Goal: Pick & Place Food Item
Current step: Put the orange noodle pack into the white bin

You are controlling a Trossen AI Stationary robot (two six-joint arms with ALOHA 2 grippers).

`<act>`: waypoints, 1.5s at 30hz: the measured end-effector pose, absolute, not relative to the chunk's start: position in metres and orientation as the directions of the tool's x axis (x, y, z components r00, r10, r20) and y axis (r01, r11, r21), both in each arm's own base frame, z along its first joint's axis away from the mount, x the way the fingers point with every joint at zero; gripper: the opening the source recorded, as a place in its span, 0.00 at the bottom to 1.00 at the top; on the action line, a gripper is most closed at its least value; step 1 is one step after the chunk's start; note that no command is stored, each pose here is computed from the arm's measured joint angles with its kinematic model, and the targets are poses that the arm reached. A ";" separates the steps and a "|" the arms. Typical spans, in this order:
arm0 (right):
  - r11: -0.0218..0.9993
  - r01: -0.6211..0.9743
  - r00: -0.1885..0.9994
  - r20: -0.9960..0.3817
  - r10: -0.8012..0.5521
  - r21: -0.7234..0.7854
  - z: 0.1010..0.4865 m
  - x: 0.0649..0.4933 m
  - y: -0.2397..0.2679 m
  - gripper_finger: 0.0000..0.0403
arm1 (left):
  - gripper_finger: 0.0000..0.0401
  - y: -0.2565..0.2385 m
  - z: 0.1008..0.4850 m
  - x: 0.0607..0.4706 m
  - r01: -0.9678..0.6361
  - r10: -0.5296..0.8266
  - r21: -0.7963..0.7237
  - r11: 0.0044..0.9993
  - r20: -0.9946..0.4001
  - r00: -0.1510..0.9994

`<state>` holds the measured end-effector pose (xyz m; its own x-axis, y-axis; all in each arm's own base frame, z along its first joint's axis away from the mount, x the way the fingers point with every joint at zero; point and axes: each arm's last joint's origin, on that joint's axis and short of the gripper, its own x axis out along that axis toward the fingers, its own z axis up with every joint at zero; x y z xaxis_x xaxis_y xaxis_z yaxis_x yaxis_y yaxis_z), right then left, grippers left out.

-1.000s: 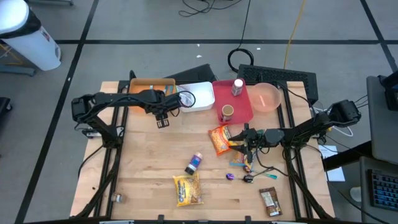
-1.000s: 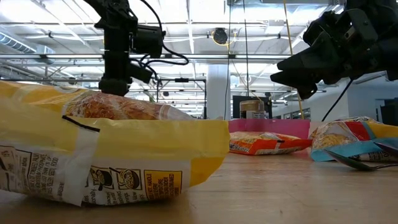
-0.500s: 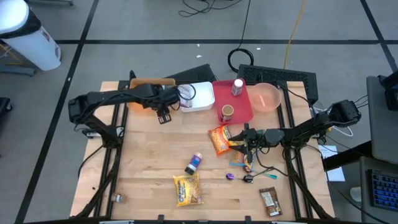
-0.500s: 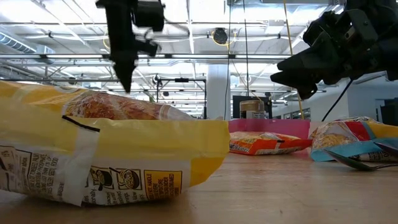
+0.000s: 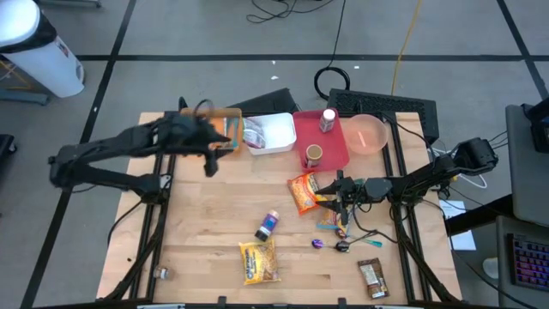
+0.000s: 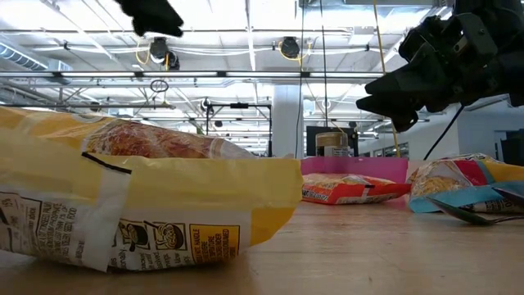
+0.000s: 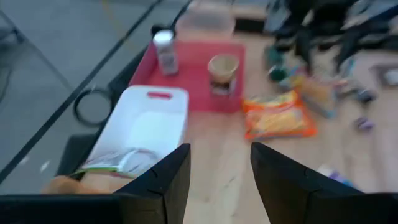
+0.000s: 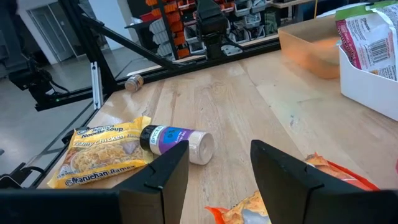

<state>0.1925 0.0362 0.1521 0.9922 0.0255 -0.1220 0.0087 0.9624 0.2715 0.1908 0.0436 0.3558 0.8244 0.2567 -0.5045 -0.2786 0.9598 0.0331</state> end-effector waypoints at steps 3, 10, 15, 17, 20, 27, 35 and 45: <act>0.962 0.009 0.992 -0.122 0.025 0.271 0.152 0.193 0.036 0.41 | 0.44 0.031 0.339 0.170 -0.253 0.228 -0.014 0.967 -0.391 0.892; 0.964 0.008 0.992 -0.122 0.025 0.267 0.152 0.193 0.036 0.41 | 0.44 0.006 0.258 0.151 -0.128 0.098 -0.144 0.981 -0.201 0.975; 0.964 0.037 0.993 -0.121 -0.005 0.263 0.152 0.193 0.035 0.41 | 0.44 -0.008 0.214 0.149 -0.023 0.028 -0.189 0.982 0.027 0.999; 0.963 0.070 0.992 -0.120 -0.040 0.259 0.152 0.193 0.034 0.41 | 0.44 -0.011 0.205 0.146 0.008 0.012 -0.182 0.983 0.106 0.994; 0.960 0.118 0.989 -0.119 -0.090 0.253 0.152 0.192 0.033 0.41 | 0.44 -0.015 0.193 0.142 0.043 -0.018 -0.168 0.985 0.147 0.989; 0.957 0.155 0.984 -0.124 -0.128 0.247 0.152 0.192 0.032 0.41 | 0.44 -0.018 0.191 0.145 0.057 -0.025 -0.181 0.982 0.175 0.984; 0.963 0.153 0.984 -0.124 -0.128 0.222 0.152 0.192 0.032 0.41 | 0.44 -0.019 0.185 0.151 0.054 -0.029 -0.174 0.983 0.143 0.989; 0.984 0.142 0.990 -0.032 -0.140 0.104 0.161 0.193 0.029 0.41 | 0.44 -0.016 0.197 0.153 -0.081 0.076 0.004 0.997 0.297 0.952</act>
<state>0.1934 0.0295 0.1608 0.9897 -0.1395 -0.0323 0.1422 0.9844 0.1035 0.1527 -0.0161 0.1972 0.9518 0.0757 0.2972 -0.0806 0.9967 0.0042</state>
